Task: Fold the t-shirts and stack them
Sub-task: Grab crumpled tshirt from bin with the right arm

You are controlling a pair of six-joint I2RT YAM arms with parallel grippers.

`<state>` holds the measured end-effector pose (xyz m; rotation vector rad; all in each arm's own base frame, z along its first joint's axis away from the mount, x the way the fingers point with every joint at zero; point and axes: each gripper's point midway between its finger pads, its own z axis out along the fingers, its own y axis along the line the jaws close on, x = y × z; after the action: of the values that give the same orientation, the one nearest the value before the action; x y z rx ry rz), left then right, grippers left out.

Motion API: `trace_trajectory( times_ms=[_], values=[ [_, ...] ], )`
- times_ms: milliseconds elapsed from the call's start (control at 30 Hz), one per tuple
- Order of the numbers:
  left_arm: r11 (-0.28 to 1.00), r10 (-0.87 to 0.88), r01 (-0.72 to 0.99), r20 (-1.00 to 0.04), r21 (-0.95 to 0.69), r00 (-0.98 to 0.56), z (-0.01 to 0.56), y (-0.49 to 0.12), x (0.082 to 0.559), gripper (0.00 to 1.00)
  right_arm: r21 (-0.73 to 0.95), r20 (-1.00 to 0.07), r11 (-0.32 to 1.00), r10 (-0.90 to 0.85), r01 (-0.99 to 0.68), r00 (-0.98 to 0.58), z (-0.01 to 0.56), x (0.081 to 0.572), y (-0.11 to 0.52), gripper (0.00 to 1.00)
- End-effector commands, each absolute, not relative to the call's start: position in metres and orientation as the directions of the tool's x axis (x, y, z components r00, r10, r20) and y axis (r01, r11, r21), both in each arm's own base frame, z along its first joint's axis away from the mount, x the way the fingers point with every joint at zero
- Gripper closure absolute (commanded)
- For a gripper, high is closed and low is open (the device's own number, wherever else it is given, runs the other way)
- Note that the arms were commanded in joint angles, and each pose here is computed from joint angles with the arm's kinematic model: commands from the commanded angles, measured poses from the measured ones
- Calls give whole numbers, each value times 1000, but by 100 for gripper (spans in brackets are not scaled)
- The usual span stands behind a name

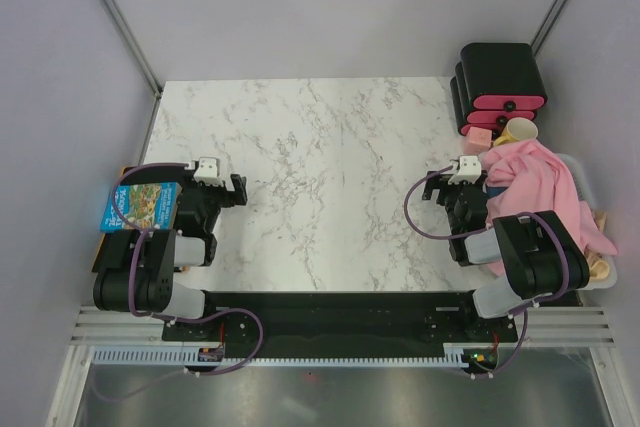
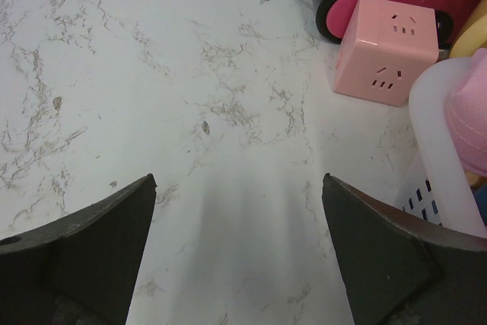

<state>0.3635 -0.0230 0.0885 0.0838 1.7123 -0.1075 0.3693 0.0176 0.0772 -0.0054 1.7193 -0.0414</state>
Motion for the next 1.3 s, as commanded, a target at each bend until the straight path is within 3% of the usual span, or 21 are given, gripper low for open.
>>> trace_trajectory(
  times_ms=[0, 167, 200, 233, 267, 300, 333, 367, 400, 467, 500, 533, 600, 633, 667, 700, 800, 1033, 1267],
  values=[
    [992, -1, 128, -996, -12, -88, 104, -25, 371, 1, -18, -995, 998, -12, 60, -98, 93, 377, 10, 2],
    [967, 55, 251, -998, 43, -43, 124, -43, 371, 0, -19, -990, 1000, -16, 19, -140, 93, 380, 17, 2],
    [963, 62, 267, -994, 35, -92, 117, -46, 367, 0, -21, -994, 1000, -20, 3, -110, 115, 389, 20, 2],
    [961, 63, 273, -994, 36, -91, 123, -47, 368, 0, -32, -980, 999, -35, -18, -196, 103, 386, 23, 2],
    [959, 63, 279, -997, 47, -49, 145, -48, 370, 0, -63, -988, 995, -72, -71, -140, 137, 399, 32, 2],
    [953, 75, 301, -991, 38, -111, 138, -51, 366, 0, -83, -984, 990, -100, -111, -149, 147, 403, 37, 2],
    [928, 163, 352, -982, 121, -92, 143, -54, 365, 0, -93, -962, 984, -128, -150, -243, 136, 398, 40, 2],
    [887, 203, 425, -979, 179, -12, 171, -67, 363, 0, -114, -969, 975, -152, -192, -195, 176, 413, 48, 2],
    [876, 225, 448, -973, 182, -46, 167, -68, 358, 0, -124, -936, 963, -194, -239, -295, 165, 405, 51, 2],
    [850, 295, 455, -955, 265, 4, 199, -67, 361, 0, -200, -927, 955, -257, -222, -273, 211, 422, 44, 2],
    [833, 329, 493, -941, 251, -77, 190, -67, 349, 1, -208, -923, 961, -254, -181, -289, 224, 425, 37, 2],
    [793, 408, 501, -913, 348, -11, 218, -65, 353, 0, -230, -878, 959, -278, -165, -389, 218, 415, 26, 2],
    [789, 436, 510, -897, 343, -72, 224, -61, 346, 0, -344, -821, 915, -402, -212, -404, 256, 422, 22, 2],
    [780, 466, 524, -876, 340, -125, 227, -57, 339, 0, -354, -738, 909, -416, -221, -531, 240, 406, 11, 2],
    [778, 478, 530, -866, 338, -149, 228, -55, 336, 0, -370, -726, 916, -391, -158, -566, 256, 414, 1, 2],
    [765, 501, 540, -851, 351, -156, 231, -54, 332, 0, -413, -627, 900, -393, -140, -672, 246, 395, -17, 2],
    [724, 559, 585, -808, 367, -185, 235, -51, 313, 0, -494, -483, 850, -443, -183, -755, 246, 380, -36, 2],
    [543, 623, 749, -780, 380, -57, 241, -76, 271, 0, -536, -467, 821, -482, -197, -742, 270, 339, -53, 2],
    [453, 617, 828, -787, 331, -22, 247, -92, 263, 0, -405, -500, 914, -245, -26, -831, 246, 297, -120, 2]
  ],
)
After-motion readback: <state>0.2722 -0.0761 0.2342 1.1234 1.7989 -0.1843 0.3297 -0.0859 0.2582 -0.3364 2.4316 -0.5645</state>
